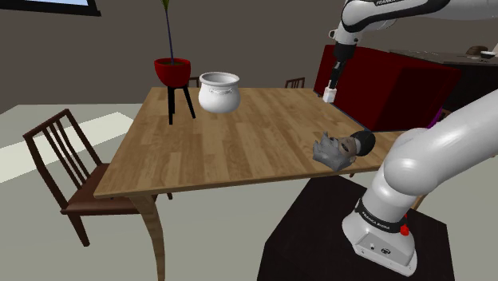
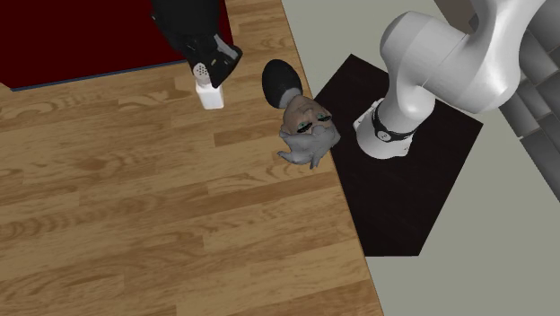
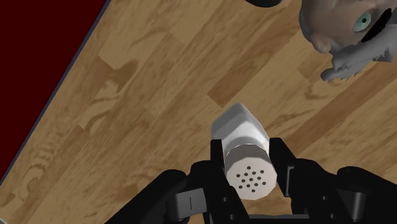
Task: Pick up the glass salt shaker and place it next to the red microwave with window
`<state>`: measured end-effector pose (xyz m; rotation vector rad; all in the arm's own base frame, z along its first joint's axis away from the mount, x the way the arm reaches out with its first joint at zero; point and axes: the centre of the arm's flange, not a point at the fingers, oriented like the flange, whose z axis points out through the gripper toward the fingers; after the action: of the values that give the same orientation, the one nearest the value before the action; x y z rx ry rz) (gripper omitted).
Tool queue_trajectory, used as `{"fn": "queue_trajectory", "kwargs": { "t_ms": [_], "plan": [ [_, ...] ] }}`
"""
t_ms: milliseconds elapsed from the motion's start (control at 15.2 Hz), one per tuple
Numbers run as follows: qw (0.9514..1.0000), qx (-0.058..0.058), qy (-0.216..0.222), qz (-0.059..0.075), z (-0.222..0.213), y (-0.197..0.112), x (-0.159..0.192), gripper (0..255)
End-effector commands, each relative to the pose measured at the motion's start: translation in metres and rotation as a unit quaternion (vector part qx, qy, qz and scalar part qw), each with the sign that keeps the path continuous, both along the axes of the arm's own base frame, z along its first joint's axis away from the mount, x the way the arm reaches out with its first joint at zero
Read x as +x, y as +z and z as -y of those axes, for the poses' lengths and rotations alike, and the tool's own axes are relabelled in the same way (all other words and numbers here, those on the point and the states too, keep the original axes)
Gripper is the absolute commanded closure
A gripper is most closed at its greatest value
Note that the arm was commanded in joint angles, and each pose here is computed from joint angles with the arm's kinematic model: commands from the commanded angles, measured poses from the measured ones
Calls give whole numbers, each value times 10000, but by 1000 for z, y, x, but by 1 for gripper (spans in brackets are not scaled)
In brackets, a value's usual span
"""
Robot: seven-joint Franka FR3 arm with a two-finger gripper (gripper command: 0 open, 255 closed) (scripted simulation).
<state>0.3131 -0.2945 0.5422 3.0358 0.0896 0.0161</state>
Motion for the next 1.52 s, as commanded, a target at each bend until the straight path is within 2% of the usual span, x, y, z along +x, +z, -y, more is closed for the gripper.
{"fn": "queue_trajectory", "kwargs": {
  "t_ms": [0,1452],
  "plan": [
    [10000,1,0,-1,-1,11,0,255],
    [10000,1,0,-1,-1,127,0,255]
  ]
}}
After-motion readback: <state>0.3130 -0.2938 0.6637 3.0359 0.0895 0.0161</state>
